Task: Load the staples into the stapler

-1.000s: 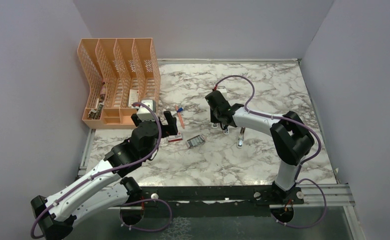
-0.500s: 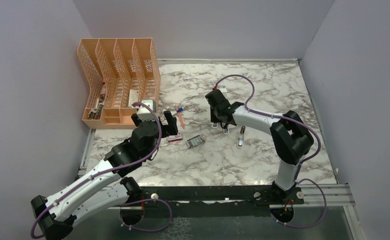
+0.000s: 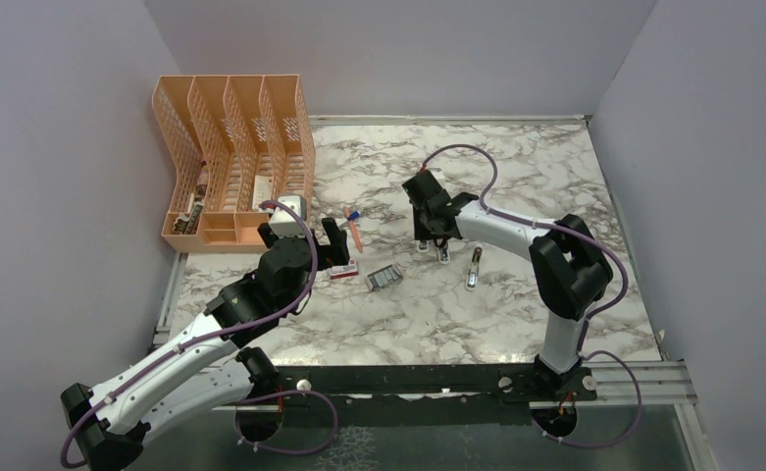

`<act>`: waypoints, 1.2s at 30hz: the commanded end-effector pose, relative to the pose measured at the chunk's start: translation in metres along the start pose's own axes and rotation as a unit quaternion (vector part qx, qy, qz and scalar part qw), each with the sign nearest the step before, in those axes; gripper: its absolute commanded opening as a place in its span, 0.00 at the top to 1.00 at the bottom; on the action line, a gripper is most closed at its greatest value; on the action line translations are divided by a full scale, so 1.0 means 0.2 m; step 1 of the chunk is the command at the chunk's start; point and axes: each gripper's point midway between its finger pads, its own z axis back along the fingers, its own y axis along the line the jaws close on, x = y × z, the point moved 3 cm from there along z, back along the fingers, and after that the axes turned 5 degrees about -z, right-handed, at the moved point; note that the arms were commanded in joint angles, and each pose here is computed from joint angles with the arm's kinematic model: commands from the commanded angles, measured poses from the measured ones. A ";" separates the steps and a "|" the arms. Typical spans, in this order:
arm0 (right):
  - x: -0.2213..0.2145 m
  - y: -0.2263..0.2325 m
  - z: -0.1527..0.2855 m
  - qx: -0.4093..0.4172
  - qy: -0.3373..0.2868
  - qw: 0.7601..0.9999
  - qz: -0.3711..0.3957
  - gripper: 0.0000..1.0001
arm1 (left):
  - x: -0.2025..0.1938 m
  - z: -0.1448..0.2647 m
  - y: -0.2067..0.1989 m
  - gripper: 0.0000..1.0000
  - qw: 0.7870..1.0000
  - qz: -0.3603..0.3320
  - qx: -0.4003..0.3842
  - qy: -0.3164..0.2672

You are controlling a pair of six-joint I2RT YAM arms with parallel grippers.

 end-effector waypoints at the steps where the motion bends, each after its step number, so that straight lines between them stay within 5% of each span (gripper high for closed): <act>1: -0.09 -0.03 -0.02 -0.017 0.050 0.999 0.013 0.73 | 0.01 0.00 0.00 0.01 1.000 0.007 -0.001 -0.005; 11: 0.09 0.03 0.13 0.017 -0.003 1.000 0.003 0.61 | 0.00 -0.01 -0.01 0.01 1.000 0.005 0.000 -0.002; 20: 0.10 0.13 0.21 0.099 -0.016 0.994 0.053 0.67 | -0.01 -0.02 -0.02 0.01 1.000 0.003 -0.003 0.003; 26: -0.02 0.32 0.29 0.161 -0.004 0.981 0.106 0.80 | 0.01 -0.01 -0.02 0.01 1.000 0.005 -0.005 0.000; 36: -0.27 0.43 0.26 0.151 0.052 0.974 0.158 0.72 | 0.06 0.00 0.01 0.01 1.000 -0.001 0.011 -0.012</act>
